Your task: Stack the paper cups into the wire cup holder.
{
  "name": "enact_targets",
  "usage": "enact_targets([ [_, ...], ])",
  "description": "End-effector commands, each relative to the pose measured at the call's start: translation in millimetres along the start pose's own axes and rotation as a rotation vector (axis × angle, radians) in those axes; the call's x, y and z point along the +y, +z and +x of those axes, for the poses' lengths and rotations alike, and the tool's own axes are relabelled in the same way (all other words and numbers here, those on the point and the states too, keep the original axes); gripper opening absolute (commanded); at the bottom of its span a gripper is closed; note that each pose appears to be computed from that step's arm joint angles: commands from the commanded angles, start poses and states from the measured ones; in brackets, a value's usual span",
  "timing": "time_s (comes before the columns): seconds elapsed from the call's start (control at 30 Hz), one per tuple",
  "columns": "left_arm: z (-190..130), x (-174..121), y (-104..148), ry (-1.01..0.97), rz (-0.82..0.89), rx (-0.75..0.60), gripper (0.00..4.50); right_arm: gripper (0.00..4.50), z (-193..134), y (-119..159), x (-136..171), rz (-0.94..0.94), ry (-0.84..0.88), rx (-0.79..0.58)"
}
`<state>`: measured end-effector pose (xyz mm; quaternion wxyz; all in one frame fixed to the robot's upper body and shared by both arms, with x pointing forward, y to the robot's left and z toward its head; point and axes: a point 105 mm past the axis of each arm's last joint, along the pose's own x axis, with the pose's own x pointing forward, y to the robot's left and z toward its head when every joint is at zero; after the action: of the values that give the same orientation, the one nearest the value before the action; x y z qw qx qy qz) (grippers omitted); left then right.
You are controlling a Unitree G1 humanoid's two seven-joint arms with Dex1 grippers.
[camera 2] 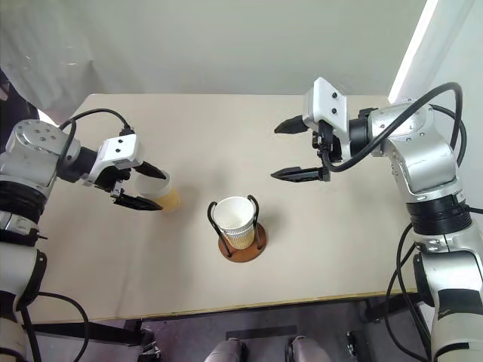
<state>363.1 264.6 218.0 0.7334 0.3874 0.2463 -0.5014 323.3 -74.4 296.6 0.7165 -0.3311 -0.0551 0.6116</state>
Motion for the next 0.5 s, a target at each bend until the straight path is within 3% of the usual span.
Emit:
enact_targets([
  [0.03, -17, 2, 6, 0.009, 0.028, -0.002, 4.5, 4.46, -7, 13, -1, -0.035, -0.02, -0.036],
  [0.23, -27, 2, 7, 0.021, 0.026, 0.016, 4.5, 4.46, -5, 9, -1, -0.027, -0.021, -0.024],
  [0.5, -9, -3, -9, -0.022, 0.023, 0.058, 4.5, 4.46, -1, 11, 0, -0.025, -0.011, -0.032],
])
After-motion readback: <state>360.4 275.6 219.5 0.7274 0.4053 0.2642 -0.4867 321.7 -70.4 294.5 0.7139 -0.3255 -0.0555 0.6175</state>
